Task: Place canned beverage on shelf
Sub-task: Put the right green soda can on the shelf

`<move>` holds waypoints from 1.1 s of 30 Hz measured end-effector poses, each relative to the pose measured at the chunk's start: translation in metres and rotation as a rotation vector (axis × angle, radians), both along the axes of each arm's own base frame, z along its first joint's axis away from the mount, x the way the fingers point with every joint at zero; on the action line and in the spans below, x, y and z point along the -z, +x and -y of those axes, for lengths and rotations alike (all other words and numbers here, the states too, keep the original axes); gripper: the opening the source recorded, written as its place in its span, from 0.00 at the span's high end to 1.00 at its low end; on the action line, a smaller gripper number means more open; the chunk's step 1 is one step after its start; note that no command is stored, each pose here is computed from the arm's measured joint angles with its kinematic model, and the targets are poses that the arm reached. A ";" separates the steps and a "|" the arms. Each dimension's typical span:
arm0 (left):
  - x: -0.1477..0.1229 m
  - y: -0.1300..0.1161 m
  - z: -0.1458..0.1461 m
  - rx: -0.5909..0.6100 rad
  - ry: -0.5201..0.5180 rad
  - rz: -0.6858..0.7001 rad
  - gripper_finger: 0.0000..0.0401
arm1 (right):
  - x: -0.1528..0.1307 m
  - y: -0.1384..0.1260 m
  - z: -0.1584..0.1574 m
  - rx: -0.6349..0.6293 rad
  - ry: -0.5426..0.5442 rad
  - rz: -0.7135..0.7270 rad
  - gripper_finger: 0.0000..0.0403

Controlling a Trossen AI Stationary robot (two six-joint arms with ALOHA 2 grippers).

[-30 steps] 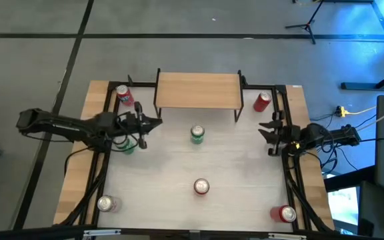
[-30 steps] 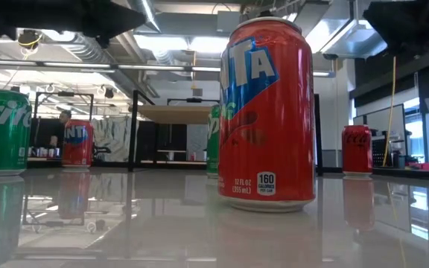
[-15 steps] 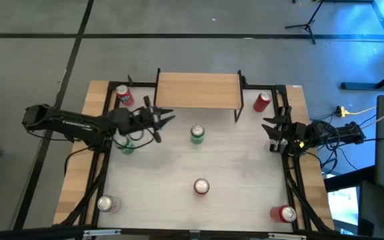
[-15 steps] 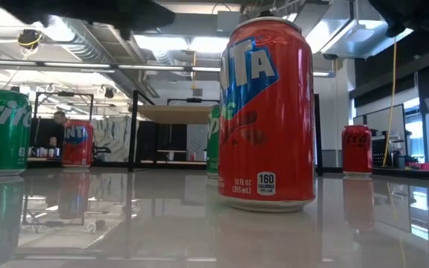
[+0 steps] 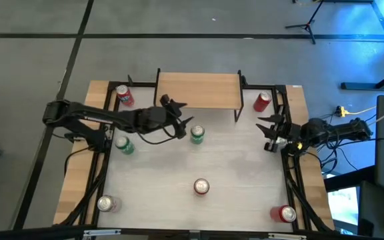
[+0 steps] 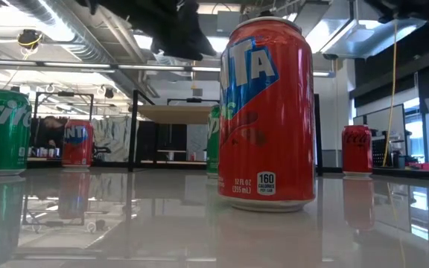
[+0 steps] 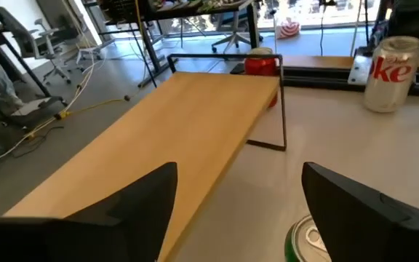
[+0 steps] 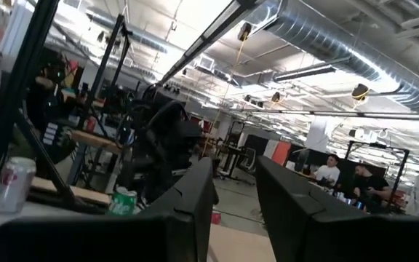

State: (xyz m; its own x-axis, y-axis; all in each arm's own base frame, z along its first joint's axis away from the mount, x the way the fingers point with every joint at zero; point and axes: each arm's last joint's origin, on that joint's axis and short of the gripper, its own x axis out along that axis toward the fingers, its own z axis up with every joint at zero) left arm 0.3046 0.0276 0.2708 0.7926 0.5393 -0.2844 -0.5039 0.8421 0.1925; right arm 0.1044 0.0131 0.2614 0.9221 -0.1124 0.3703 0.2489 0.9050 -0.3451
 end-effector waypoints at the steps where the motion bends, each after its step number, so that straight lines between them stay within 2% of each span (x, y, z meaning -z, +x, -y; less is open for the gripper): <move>1: 0.002 0.002 0.001 0.003 -0.001 0.002 0.28 | 0.000 0.001 0.000 0.000 -0.003 -0.004 0.74; 6: 0.005 0.009 0.009 0.029 -0.015 0.039 0.29 | 0.002 0.003 -0.001 -0.001 -0.005 -0.019 0.74; 11: 0.004 0.011 0.018 0.128 -0.023 0.054 0.29 | 0.002 0.003 -0.001 -0.001 -0.006 -0.024 0.74; 15: 0.001 0.012 0.022 0.143 -0.023 0.075 0.28 | 0.002 0.003 -0.001 -0.002 -0.005 -0.023 0.74; 20: 0.001 0.013 0.024 0.193 -0.041 0.089 0.20 | 0.002 0.003 -0.001 -0.002 -0.005 -0.022 0.74; 28: -0.002 0.013 0.030 0.175 -0.021 0.114 0.03 | 0.004 0.004 -0.001 -0.002 -0.008 -0.045 0.74; 33: 0.001 0.014 0.039 0.227 -0.005 0.089 0.01 | 0.004 0.004 -0.001 -0.002 -0.007 -0.044 0.74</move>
